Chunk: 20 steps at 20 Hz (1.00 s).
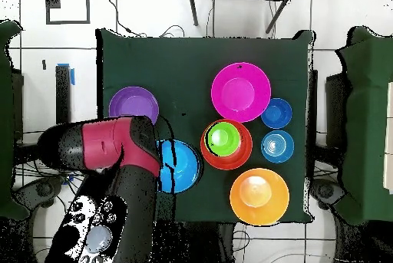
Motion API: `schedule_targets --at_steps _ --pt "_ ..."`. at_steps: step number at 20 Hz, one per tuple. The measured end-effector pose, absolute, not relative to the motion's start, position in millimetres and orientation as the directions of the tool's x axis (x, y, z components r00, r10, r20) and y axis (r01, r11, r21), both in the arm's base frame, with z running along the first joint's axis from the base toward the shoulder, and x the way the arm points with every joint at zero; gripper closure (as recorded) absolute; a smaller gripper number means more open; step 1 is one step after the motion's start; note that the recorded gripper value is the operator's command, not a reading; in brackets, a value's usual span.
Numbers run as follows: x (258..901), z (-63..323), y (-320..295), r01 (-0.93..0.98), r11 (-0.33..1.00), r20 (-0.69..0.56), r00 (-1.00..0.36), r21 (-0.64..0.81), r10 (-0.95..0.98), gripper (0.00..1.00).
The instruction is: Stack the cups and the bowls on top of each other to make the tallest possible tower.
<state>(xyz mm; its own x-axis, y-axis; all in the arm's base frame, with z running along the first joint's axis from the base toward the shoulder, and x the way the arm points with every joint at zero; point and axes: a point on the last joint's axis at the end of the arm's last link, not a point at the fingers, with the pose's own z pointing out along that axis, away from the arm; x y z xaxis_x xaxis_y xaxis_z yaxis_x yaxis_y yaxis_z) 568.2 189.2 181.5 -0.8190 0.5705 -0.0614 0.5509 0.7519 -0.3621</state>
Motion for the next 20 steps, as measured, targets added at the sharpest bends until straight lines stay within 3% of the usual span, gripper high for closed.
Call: schedule_targets --at_steps 20 --pt "575.1 188.5 189.5 0.552 0.760 -0.091 -0.825 -0.343 0.558 1.00"
